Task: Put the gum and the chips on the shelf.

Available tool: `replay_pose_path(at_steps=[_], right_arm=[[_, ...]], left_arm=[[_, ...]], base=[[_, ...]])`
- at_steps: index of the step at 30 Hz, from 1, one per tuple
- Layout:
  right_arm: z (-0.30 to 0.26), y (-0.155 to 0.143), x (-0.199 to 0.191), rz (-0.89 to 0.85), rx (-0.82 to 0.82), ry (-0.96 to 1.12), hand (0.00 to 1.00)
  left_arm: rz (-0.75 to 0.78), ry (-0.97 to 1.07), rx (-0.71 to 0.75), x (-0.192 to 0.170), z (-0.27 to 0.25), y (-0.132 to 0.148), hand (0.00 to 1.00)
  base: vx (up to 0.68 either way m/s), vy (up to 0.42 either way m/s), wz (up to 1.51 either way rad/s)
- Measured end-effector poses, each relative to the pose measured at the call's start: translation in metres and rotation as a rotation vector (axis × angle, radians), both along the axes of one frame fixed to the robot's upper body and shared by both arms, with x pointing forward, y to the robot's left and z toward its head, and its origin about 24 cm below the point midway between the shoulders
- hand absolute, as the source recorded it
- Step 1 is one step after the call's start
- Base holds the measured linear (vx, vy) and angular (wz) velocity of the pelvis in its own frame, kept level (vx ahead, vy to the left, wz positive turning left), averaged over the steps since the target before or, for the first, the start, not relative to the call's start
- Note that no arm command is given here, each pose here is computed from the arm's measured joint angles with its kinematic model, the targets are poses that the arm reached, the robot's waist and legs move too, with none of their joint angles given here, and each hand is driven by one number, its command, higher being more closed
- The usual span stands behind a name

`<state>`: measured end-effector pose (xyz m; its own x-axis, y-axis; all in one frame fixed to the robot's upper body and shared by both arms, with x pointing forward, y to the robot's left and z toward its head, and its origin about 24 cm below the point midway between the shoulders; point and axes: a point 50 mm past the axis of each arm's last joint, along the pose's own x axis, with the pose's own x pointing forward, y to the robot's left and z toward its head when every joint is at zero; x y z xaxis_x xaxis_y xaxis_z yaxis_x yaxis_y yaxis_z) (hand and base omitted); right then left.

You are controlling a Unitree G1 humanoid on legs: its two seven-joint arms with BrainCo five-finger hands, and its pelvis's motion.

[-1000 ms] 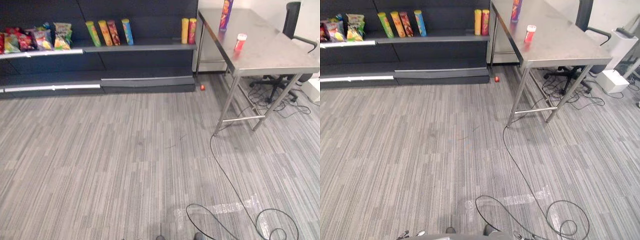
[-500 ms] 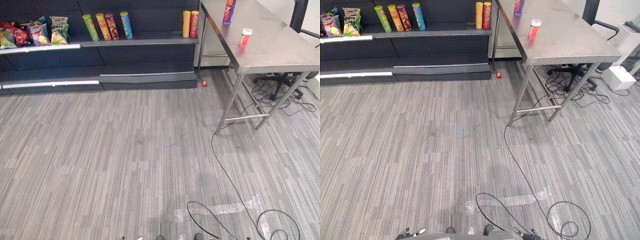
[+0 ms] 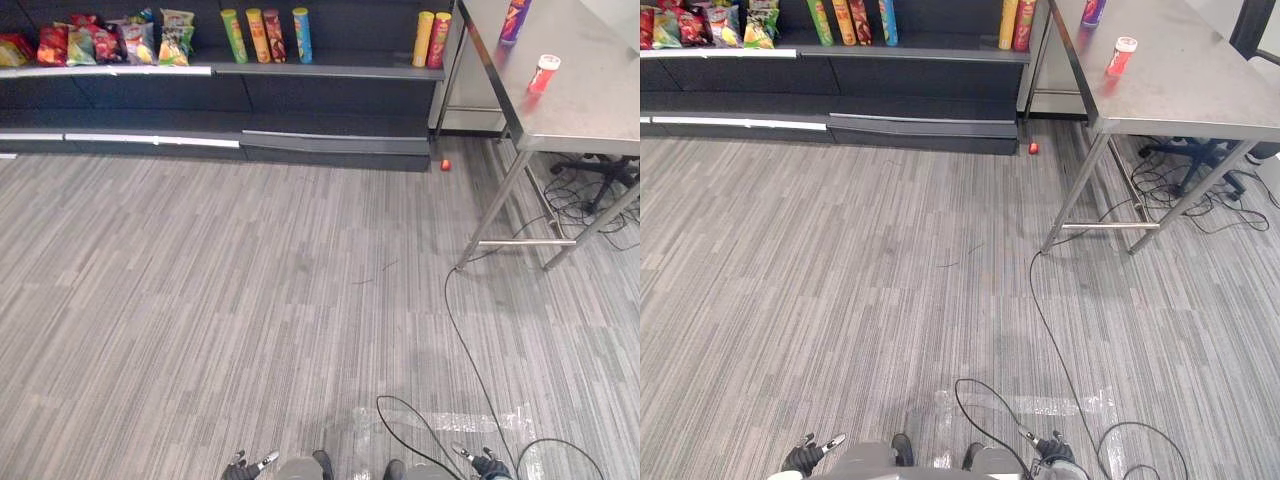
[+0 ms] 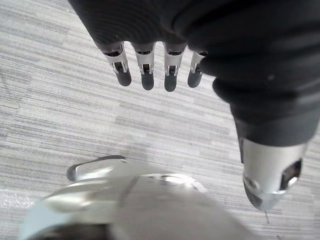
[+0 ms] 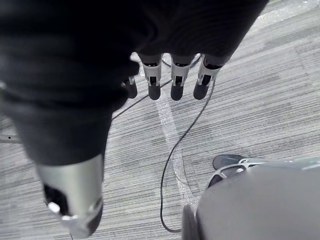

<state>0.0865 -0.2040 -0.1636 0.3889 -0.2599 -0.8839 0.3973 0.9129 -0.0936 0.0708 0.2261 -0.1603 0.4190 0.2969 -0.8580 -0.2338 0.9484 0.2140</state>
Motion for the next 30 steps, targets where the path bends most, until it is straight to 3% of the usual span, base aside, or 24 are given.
replay_pose_path(at_steps=[9, 13, 17, 24, 30], right_arm=[[-0.001, -0.01, -0.012, 0.0, -0.024, 0.034, 0.0], [-0.002, 0.007, -0.005, 0.037, 0.014, 0.021, 0.0], [-0.002, 0.001, -0.009, 0.006, 0.016, 0.024, 0.0], [0.001, -0.009, -0.007, -0.025, -0.022, 0.004, 0.0], [0.004, -0.013, 0.0, -0.047, -0.034, -0.034, 0.0]], left_arm=[[0.082, -0.022, -0.044, -0.002, -0.002, -0.008, 0.0], [0.09, -0.019, -0.012, -0.003, 0.001, 0.007, 0.0], [0.091, 0.003, -0.016, -0.006, -0.001, 0.005, 0.0], [0.009, 0.012, -0.013, -0.003, -0.001, 0.0, 0.0], [-0.05, 0.001, -0.028, 0.006, -0.002, -0.011, 0.0]], base=[[0.2, 0.187, -0.27], [0.44, 0.259, -0.39], [0.47, 0.321, -0.18], [0.37, 0.163, 0.15], [0.39, -0.079, 0.38]])
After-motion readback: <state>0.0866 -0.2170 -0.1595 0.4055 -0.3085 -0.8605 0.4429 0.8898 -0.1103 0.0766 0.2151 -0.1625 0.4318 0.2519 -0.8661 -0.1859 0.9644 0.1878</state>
